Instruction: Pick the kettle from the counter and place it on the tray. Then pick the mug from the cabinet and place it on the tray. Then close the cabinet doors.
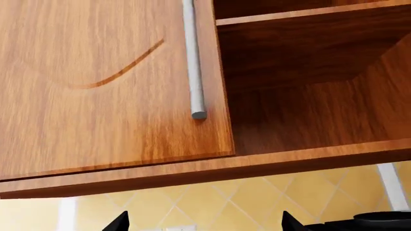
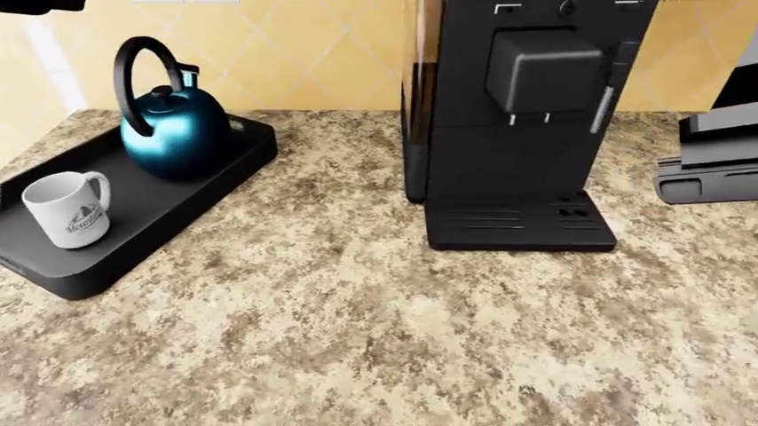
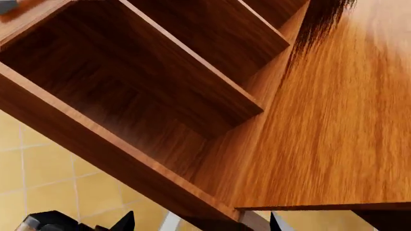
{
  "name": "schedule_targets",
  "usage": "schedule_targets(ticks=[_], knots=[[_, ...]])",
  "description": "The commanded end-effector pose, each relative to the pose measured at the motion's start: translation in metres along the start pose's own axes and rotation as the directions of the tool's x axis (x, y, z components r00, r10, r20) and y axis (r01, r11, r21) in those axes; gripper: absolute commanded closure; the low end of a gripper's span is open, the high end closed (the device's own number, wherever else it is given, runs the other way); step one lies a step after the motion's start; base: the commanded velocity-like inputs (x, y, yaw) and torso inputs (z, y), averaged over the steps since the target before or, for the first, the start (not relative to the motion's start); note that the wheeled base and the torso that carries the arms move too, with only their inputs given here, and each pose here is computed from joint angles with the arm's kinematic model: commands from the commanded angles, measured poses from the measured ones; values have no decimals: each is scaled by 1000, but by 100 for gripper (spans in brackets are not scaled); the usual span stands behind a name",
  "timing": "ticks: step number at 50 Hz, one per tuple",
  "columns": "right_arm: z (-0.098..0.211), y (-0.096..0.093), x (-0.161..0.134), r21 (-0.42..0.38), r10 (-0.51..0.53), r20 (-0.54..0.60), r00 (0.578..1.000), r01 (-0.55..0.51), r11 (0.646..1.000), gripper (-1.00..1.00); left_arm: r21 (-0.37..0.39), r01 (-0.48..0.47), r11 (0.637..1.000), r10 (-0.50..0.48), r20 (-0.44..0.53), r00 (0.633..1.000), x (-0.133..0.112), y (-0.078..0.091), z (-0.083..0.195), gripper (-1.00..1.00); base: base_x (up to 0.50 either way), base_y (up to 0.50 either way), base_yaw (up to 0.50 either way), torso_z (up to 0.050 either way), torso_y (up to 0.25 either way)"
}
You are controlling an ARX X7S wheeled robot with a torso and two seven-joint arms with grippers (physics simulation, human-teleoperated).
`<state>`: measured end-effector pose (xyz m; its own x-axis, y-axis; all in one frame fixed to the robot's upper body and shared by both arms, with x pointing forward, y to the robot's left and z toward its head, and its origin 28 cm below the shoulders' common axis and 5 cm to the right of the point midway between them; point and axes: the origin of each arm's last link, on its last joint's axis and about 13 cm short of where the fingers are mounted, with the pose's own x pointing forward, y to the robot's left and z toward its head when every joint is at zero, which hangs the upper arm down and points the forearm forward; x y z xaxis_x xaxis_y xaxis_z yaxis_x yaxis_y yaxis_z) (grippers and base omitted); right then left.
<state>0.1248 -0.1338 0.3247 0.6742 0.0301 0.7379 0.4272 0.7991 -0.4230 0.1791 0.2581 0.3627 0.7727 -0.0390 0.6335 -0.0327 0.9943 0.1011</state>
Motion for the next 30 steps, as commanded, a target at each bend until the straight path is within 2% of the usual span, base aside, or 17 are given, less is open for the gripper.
schedule_targets(ticks=[1, 11, 16, 18, 23, 30], knots=[[-1, 2, 0, 14, 3, -1, 1000, -3, 1000, -100, 0, -3, 1000, 3, -3, 1000, 0, 1, -1, -100, -23, -500, 0, 0, 0], [0, 2, 0, 16, 5, 5, 1000, -6, 1000, -100, 2, -5, 1000, 5, -2, 1000, 1, 1, 0, -100, -23, -496, 0, 0, -1], [0, 3, 0, 25, 8, 10, 1000, -8, 1000, -100, 3, -7, 1000, 7, 2, 1000, 1, 1, 1, -100, -5, -33, 0, 0, 0], [0, 3, -1, 52, 5, 7, 1000, -5, 999, -100, 4, -8, 1000, 8, 2, 1000, 1, 2, 2, -100, 0, 0, 0, 0, 0], [-1, -5, -2, 206, -22, -1, 1000, 22, 978, -100, 4, -11, 1000, 11, 5, 1000, 1, 3, 3, -100, 0, 0, 0, 0, 0], [-6, -21, 2, 243, -75, -1, 997, 73, 967, -100, 7, -16, 1000, 16, 4, 1000, 1, 4, 2, -100, 0, 0, 0, 0, 0]])
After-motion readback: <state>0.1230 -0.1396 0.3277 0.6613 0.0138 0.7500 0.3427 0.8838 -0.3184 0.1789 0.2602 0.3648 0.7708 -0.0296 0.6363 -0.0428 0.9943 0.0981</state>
